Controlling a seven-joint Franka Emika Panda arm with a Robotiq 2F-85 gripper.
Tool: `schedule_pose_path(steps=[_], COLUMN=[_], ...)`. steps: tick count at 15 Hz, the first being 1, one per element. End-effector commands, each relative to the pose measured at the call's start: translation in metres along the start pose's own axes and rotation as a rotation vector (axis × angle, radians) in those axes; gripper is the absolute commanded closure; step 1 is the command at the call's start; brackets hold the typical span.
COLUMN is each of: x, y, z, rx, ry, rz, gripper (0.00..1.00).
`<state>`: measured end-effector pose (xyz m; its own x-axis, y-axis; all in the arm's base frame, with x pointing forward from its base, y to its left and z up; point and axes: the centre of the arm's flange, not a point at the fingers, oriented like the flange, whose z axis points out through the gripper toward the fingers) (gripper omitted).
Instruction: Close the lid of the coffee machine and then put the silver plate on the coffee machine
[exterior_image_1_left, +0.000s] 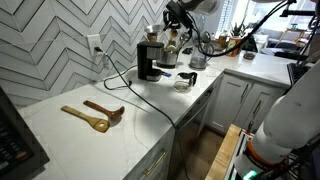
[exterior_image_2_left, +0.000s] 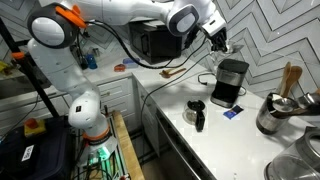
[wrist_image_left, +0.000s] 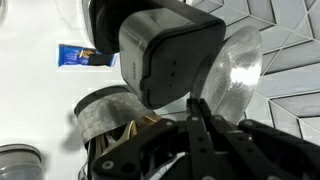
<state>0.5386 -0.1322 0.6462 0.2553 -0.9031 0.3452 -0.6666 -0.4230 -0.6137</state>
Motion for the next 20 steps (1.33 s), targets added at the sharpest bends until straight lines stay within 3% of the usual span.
schedule_pose_path(steps=[1,4,10,20], x=[0.001,0.004,0.002,0.016], y=[0.024,0.034,0.052,0.055], z=[-0.001,0.007,0.028,0.049], rx=[0.049,0.085,0.072,0.055], ry=[-0.007,-0.019,-0.078,-0.115], rz=[0.082,0.142,0.242,0.244], gripper=[0.99,0.99,0.99,0.99])
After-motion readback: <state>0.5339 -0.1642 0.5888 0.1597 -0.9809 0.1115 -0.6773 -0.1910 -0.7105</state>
